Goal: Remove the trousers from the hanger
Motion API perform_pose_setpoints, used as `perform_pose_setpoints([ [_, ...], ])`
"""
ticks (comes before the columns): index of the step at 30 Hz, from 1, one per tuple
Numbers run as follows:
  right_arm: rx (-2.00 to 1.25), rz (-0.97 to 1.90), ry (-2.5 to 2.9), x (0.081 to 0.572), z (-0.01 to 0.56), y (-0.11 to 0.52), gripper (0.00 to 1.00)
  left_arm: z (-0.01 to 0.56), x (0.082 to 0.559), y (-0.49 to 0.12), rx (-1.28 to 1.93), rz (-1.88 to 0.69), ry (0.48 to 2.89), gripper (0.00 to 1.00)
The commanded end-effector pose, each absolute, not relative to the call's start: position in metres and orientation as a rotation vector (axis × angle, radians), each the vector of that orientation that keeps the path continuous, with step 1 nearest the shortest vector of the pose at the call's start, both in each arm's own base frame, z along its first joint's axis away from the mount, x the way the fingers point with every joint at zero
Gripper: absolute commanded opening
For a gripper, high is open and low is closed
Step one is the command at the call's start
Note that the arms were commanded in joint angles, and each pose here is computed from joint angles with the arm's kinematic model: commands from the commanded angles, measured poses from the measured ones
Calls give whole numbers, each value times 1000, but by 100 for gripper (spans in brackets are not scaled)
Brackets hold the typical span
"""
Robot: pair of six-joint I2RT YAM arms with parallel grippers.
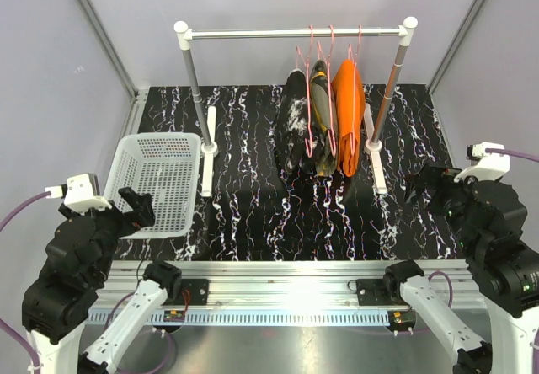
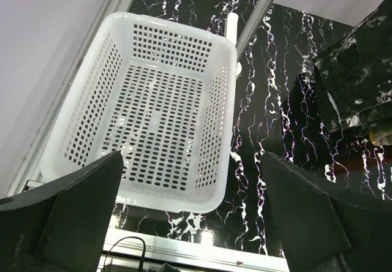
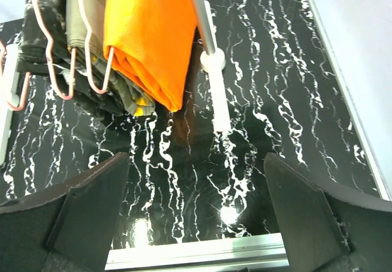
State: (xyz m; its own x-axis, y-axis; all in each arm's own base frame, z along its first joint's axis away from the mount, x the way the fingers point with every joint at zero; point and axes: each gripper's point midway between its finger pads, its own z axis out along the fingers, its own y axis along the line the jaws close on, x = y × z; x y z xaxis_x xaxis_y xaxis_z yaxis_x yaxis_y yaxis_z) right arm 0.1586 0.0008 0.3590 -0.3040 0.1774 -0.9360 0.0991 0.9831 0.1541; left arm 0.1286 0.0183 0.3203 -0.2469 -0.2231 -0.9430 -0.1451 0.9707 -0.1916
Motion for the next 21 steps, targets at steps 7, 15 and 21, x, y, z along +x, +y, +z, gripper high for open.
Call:
perform_pose_setpoints([
  [7, 34, 381, 1768, 191, 417, 61, 100, 344, 126, 21, -310, -110, 1753, 99],
  [15, -128, 769, 1878, 255, 441, 150, 99, 351, 129, 18, -306, -126, 1750, 99],
  [21, -96, 689, 1909, 292, 447, 172, 84, 349, 136, 5, -269, -168, 1772, 99],
])
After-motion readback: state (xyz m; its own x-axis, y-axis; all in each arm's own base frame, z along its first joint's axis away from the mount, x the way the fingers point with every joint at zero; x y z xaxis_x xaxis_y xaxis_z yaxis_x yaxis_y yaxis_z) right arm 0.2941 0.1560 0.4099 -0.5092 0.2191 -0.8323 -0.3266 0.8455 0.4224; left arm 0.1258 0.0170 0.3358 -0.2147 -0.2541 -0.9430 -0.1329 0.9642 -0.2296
